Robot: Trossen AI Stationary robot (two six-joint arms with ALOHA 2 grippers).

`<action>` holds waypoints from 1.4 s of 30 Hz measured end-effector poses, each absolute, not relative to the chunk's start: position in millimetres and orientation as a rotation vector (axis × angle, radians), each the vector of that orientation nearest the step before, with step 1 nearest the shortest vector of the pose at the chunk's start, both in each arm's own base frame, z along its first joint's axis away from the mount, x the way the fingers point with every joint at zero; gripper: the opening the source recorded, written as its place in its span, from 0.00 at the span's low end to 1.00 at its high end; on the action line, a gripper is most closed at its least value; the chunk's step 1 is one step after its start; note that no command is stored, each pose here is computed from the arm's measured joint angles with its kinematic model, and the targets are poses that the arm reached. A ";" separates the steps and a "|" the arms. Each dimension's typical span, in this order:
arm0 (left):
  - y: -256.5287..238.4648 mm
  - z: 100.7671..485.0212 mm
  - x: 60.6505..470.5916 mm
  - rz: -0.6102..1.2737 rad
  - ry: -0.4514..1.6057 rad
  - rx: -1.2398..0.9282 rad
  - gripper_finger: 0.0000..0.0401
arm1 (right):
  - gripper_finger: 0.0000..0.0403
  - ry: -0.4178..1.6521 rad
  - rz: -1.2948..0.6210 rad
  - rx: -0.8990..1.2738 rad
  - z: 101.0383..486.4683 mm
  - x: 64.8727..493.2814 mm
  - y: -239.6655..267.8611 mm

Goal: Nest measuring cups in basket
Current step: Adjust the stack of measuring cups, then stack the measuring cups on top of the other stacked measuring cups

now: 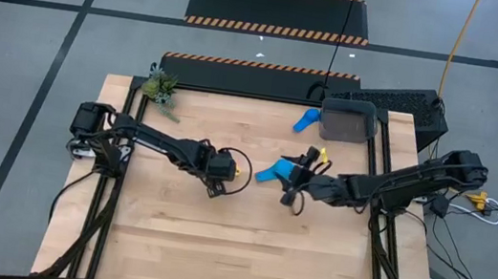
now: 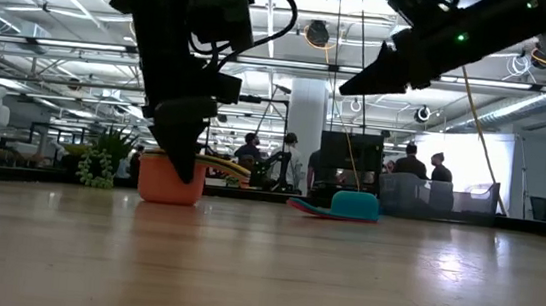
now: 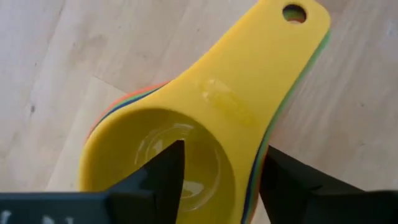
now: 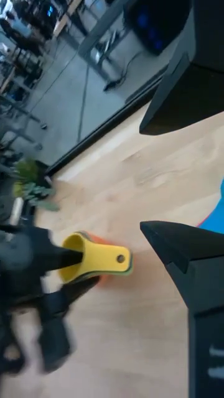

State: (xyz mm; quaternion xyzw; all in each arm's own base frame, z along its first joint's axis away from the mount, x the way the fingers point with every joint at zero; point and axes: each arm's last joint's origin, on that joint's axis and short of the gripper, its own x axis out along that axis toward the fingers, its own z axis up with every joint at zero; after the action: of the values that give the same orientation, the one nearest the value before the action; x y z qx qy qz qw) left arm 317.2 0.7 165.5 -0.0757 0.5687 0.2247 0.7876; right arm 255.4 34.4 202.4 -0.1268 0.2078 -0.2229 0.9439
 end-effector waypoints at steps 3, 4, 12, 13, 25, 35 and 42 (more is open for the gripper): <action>0.2 175.6 315.0 0.464 1.198 -0.177 0.48 | 0.59 0.501 -0.463 -0.308 202.6 274.8 41.8; -0.4 179.8 313.6 0.460 1.186 -0.178 0.49 | 0.60 0.532 -0.460 -0.324 200.8 281.6 43.4; -4.5 216.5 300.0 0.437 1.076 -0.133 0.49 | 0.66 0.737 -0.437 -0.422 169.6 328.0 53.1; -5.3 221.5 298.8 0.437 1.052 -0.128 0.49 | 0.66 0.745 -0.437 -0.425 165.6 330.7 53.4; -21.0 236.7 279.1 0.384 0.882 0.001 0.49 | 0.69 0.791 -0.497 -0.349 138.6 341.2 46.2; -15.8 236.8 269.6 0.400 0.805 0.010 0.49 | 0.71 0.830 -0.413 -0.354 131.2 336.8 44.0; -13.8 232.3 263.1 0.413 0.831 0.035 0.49 | 0.71 0.856 -0.302 -0.305 120.6 337.6 39.9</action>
State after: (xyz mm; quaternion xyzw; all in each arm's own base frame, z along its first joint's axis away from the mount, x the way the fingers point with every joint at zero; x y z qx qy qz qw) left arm 263.1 -13.8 232.3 0.0167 0.4007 0.1990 0.8942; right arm 337.6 39.9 120.6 -0.1466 0.4117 -0.1452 0.8877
